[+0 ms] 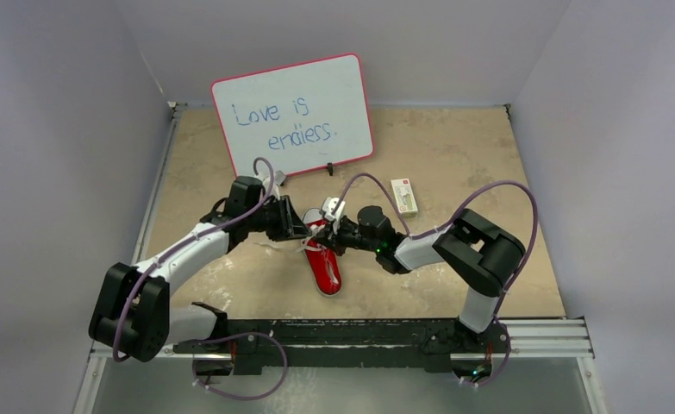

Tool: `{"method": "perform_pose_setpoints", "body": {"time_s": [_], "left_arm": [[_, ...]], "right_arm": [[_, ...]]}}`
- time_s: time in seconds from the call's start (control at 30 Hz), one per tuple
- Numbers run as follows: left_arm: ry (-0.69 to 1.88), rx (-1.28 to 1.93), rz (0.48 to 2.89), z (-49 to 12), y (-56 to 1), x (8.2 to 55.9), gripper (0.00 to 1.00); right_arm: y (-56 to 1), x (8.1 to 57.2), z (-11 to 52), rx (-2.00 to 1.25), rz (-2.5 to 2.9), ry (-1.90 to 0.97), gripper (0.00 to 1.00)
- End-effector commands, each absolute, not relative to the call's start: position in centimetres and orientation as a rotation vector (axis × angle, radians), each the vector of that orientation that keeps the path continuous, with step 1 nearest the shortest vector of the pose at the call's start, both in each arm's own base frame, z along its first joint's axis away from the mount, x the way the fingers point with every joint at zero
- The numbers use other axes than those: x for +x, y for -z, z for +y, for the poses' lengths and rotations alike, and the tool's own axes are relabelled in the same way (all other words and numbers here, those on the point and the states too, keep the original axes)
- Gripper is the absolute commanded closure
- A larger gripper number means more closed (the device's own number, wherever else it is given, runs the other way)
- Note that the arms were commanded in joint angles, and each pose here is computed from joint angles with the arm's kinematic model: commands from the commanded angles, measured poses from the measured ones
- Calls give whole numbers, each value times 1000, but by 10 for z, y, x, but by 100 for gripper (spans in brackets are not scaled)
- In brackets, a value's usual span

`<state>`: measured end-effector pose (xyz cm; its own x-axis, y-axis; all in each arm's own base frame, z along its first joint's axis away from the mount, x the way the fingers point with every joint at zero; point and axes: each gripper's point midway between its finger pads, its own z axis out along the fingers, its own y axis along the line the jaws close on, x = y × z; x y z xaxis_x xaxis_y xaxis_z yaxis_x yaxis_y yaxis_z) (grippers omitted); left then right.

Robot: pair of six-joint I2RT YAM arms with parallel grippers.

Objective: Tie the shoes

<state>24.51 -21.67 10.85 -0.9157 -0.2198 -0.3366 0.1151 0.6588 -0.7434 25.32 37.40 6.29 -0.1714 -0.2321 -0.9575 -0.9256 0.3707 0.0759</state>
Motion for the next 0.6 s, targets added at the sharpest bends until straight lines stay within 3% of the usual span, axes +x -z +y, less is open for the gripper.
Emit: {"method": "perform_pose_setpoints", "body": {"time_s": [0.0,0.23,0.57], "left_arm": [[1016,-56,2462,-202,-121,252,74],[656,-4,2568,-162,-124,254,74],[749,26,2530,-180,-119,273,75]], "right_arm": [[-87,261,378,-998,1587,-894,100],[-108,263,369,-983,1595,-878,100],[-159,260,324,-857,1764,-888,100]]}}
